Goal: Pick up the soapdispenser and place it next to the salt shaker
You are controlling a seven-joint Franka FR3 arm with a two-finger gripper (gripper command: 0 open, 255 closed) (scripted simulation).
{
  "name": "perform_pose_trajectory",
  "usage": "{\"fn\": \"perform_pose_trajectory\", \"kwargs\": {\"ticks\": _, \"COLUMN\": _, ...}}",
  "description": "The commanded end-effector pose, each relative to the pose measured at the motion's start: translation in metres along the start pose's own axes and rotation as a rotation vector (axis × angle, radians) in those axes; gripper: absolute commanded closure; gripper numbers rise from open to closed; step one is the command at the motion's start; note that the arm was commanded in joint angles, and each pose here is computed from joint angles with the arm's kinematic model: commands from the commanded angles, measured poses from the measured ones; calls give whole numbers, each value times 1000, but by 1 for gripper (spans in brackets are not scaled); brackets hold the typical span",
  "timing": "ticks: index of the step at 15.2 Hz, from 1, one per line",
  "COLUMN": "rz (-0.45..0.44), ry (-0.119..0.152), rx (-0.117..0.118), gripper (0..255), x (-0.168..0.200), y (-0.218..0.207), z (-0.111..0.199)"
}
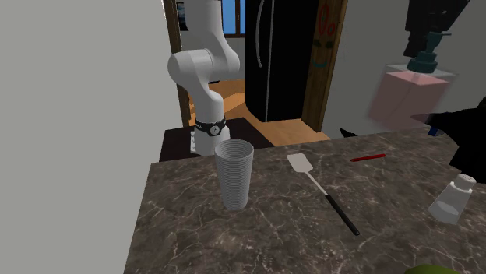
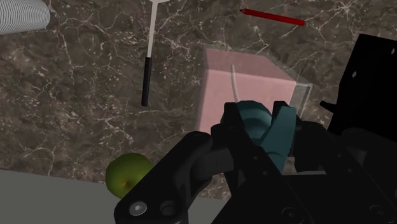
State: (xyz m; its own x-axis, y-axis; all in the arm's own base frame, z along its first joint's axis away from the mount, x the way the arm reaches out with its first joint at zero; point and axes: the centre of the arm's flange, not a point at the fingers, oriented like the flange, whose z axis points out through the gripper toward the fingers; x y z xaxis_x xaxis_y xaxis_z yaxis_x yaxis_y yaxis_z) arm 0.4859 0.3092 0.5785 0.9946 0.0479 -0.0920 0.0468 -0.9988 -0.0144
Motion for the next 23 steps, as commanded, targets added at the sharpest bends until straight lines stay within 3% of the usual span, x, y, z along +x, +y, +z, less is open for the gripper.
{"fn": "perform_pose_trajectory", "kwargs": {"ticks": 1, "rz": 0, "ry": 1, "rx": 0, "gripper": 255, "x": 0, "y": 0, "z": 12}}
{"fn": "perform_pose_trajectory", "kwargs": {"ticks": 23, "rz": 0, "ry": 1, "rx": 0, "gripper": 255, "x": 11, "y": 1, "z": 127}}
